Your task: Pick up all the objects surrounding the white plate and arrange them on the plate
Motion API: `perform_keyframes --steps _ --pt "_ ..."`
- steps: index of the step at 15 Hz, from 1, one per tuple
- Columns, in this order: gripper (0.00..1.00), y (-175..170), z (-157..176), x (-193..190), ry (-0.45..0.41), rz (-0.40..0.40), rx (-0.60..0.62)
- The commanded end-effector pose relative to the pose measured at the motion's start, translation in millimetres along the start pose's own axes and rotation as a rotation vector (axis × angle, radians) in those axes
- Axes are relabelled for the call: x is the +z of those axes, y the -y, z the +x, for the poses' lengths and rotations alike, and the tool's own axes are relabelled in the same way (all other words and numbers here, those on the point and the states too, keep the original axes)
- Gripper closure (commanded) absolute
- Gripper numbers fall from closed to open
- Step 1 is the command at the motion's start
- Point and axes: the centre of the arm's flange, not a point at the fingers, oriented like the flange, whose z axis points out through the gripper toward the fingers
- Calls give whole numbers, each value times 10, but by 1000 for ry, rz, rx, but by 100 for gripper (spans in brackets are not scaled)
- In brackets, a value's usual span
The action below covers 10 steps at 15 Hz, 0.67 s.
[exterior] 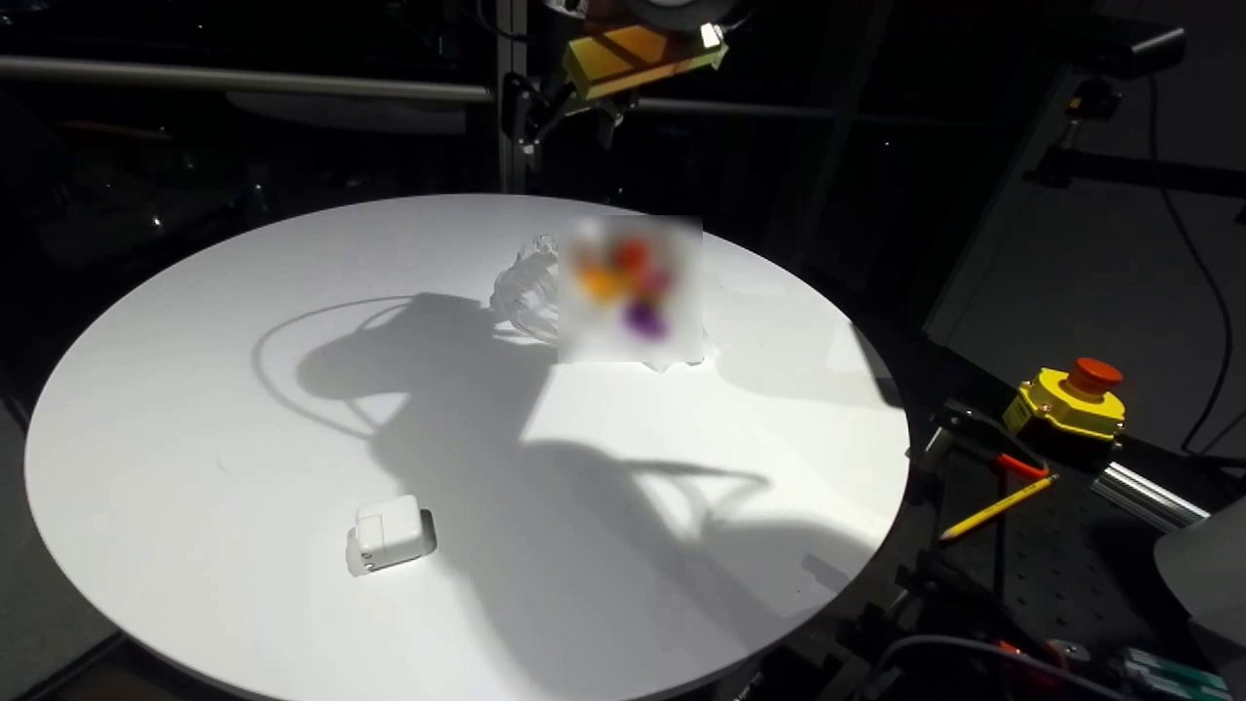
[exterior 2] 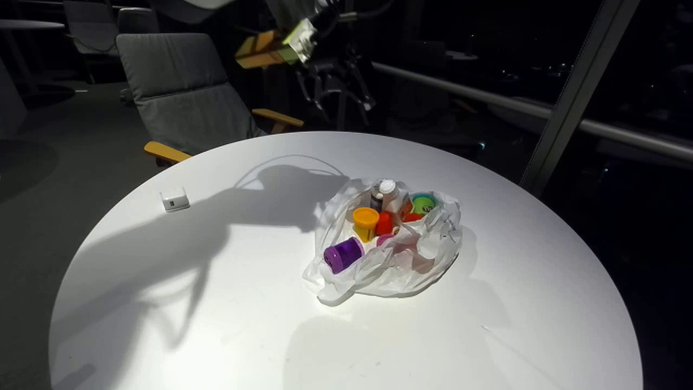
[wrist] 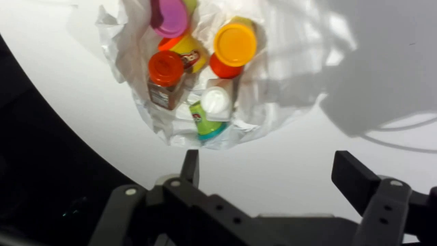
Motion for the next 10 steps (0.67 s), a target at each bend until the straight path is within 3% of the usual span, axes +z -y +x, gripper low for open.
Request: perform_keyframes --steps 1,7,10 --pt "0 518 9 -477 112 137 -87" --pt "0 1579 -550 -238 327 324 -316" --pt "0 1935 -828 45 386 344 -489"
